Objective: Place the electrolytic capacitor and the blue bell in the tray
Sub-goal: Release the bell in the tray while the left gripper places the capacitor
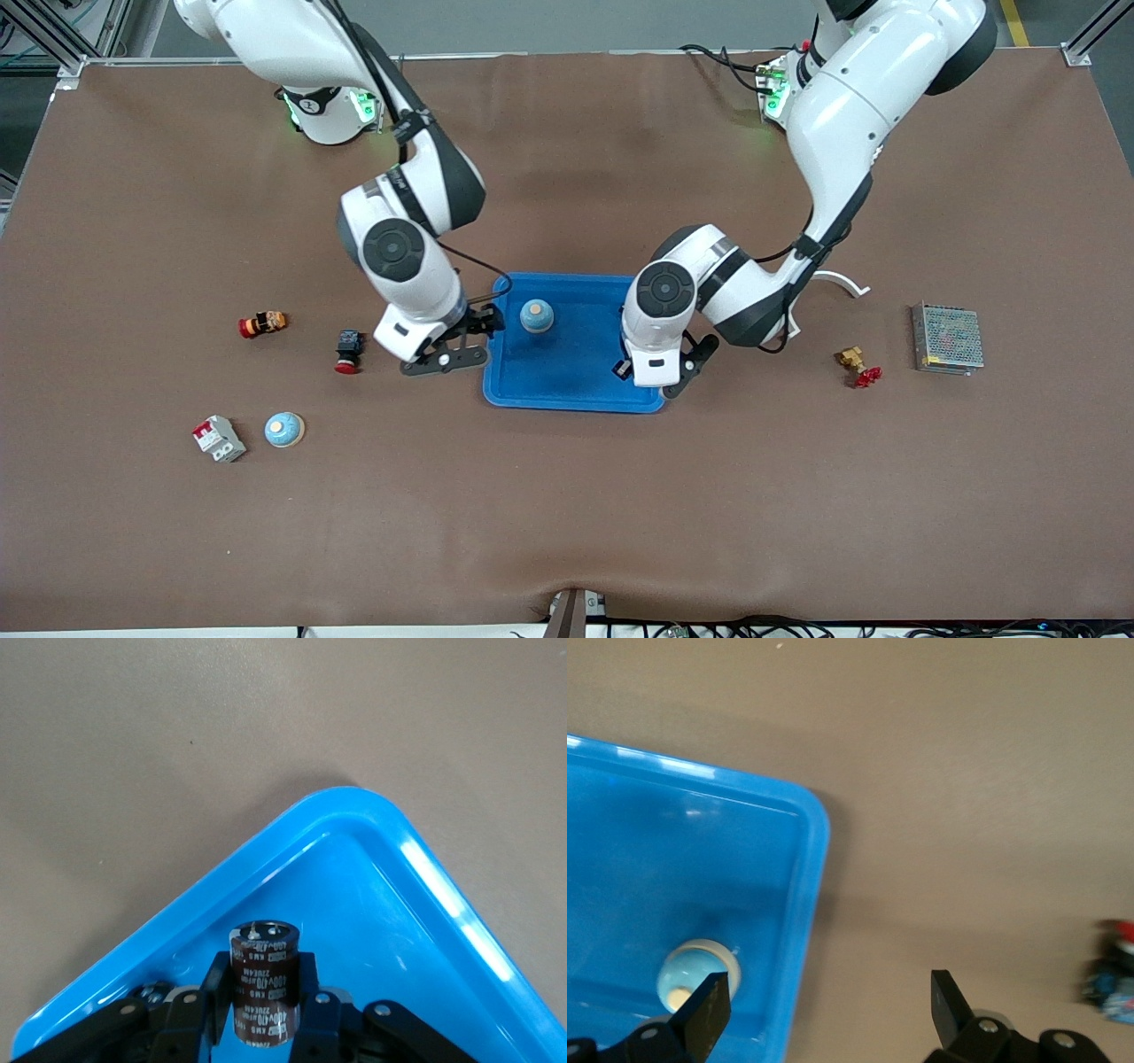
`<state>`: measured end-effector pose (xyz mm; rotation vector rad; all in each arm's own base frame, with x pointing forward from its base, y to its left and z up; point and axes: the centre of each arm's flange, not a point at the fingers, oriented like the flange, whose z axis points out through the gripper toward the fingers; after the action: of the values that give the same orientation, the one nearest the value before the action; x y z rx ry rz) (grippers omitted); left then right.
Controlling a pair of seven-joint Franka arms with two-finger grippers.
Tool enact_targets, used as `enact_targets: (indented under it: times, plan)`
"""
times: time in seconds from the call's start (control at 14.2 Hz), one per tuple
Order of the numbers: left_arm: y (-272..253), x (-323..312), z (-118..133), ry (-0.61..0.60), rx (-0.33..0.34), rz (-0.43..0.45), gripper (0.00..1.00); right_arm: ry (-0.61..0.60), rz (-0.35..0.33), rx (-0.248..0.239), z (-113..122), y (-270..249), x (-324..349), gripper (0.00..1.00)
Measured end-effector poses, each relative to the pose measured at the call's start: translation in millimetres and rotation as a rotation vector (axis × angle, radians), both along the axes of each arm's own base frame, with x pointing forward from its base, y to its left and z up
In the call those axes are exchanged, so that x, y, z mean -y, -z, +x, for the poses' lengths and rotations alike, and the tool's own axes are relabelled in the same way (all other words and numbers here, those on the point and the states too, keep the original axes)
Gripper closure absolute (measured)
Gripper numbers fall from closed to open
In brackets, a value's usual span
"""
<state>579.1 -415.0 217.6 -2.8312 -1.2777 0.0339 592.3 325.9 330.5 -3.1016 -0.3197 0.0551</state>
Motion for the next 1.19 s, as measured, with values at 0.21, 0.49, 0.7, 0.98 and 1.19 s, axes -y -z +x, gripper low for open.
enact_targets:
  times: [0.21,0.49,0.7,0.98,1.19]
  plan:
    - [17.3,4.9,-1.8,0.002,0.007,0.014,0.67,-0.116,0.0,-0.02,30.1,-22.0,49.7,0.0]
    - [20.0,2.6,3.3,-0.006,0.014,0.008,0.42,-0.255,0.012,-0.026,61.7,-29.9,133.3,0.0]
    - [6.5,2.6,12.5,-0.016,0.039,-0.008,0.13,-0.376,0.017,-0.022,73.3,-29.1,179.6,0.0]
    - [-46.9,-12.8,37.0,-0.029,0.076,-0.001,0.0,-0.532,-0.012,0.003,85.5,-26.7,226.7,0.0]
    - [-98.4,-33.7,51.2,0.042,0.093,0.018,0.0,-0.638,-0.017,0.027,96.4,-2.2,262.4,0.0]
